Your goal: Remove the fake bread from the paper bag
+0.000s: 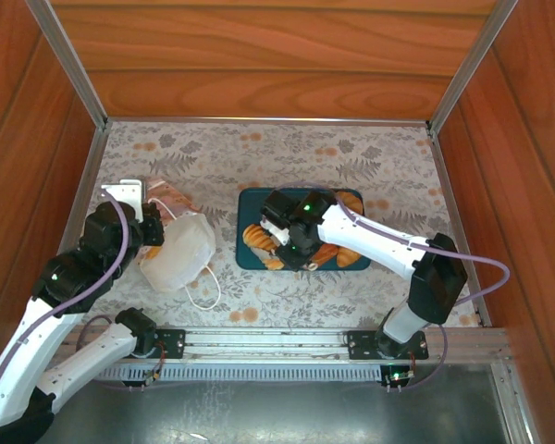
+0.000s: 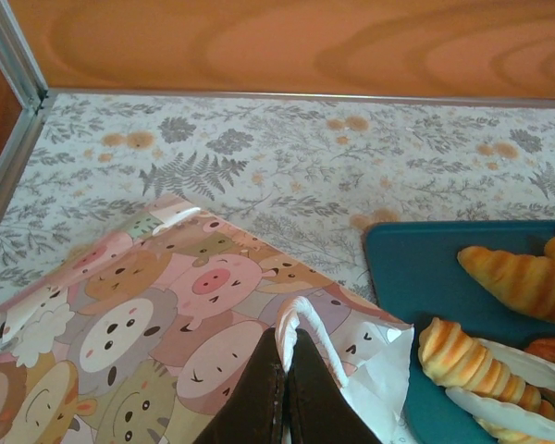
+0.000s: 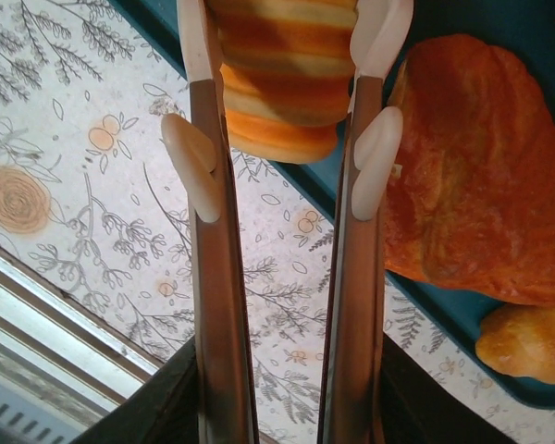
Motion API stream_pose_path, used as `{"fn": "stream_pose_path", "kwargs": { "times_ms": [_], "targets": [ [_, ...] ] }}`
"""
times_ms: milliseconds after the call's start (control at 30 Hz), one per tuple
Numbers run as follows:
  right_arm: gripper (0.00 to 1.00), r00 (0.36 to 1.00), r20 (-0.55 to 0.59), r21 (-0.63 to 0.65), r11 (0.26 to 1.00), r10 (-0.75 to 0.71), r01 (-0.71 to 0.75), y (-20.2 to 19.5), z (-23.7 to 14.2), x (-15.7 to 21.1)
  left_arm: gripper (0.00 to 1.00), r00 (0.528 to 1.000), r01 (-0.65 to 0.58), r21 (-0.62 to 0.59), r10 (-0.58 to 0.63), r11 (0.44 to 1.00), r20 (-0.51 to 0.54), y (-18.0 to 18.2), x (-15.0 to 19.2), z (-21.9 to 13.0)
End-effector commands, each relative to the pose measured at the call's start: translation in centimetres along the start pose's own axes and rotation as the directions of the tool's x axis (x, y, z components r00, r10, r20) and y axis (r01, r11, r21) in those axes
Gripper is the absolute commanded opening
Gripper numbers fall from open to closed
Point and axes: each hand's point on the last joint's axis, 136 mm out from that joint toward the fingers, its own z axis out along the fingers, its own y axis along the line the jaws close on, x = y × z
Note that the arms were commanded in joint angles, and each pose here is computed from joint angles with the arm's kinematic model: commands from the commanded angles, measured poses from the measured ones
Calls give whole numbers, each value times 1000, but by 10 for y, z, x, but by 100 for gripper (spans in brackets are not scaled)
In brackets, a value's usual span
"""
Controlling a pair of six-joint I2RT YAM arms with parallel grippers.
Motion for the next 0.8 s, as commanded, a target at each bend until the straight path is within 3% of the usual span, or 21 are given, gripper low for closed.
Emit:
{"fn": "stream_pose_path", "kwargs": {
  "times_ms": [0, 533, 767],
  "targets": [
    [40, 995, -10, 13, 995, -101, 101, 0, 2, 5, 0, 1000, -17, -26, 17, 1000, 12, 4, -9, -3],
    [37, 934, -95, 134, 925, -345, 356, -24, -13, 1, 0, 1000, -15, -28, 15, 1000, 3, -1, -17, 1],
    [43, 894, -74, 79, 891, -442, 447, -14, -15, 1, 0, 1000, -30, -10, 30, 1000, 6, -5, -21, 0]
  ]
}}
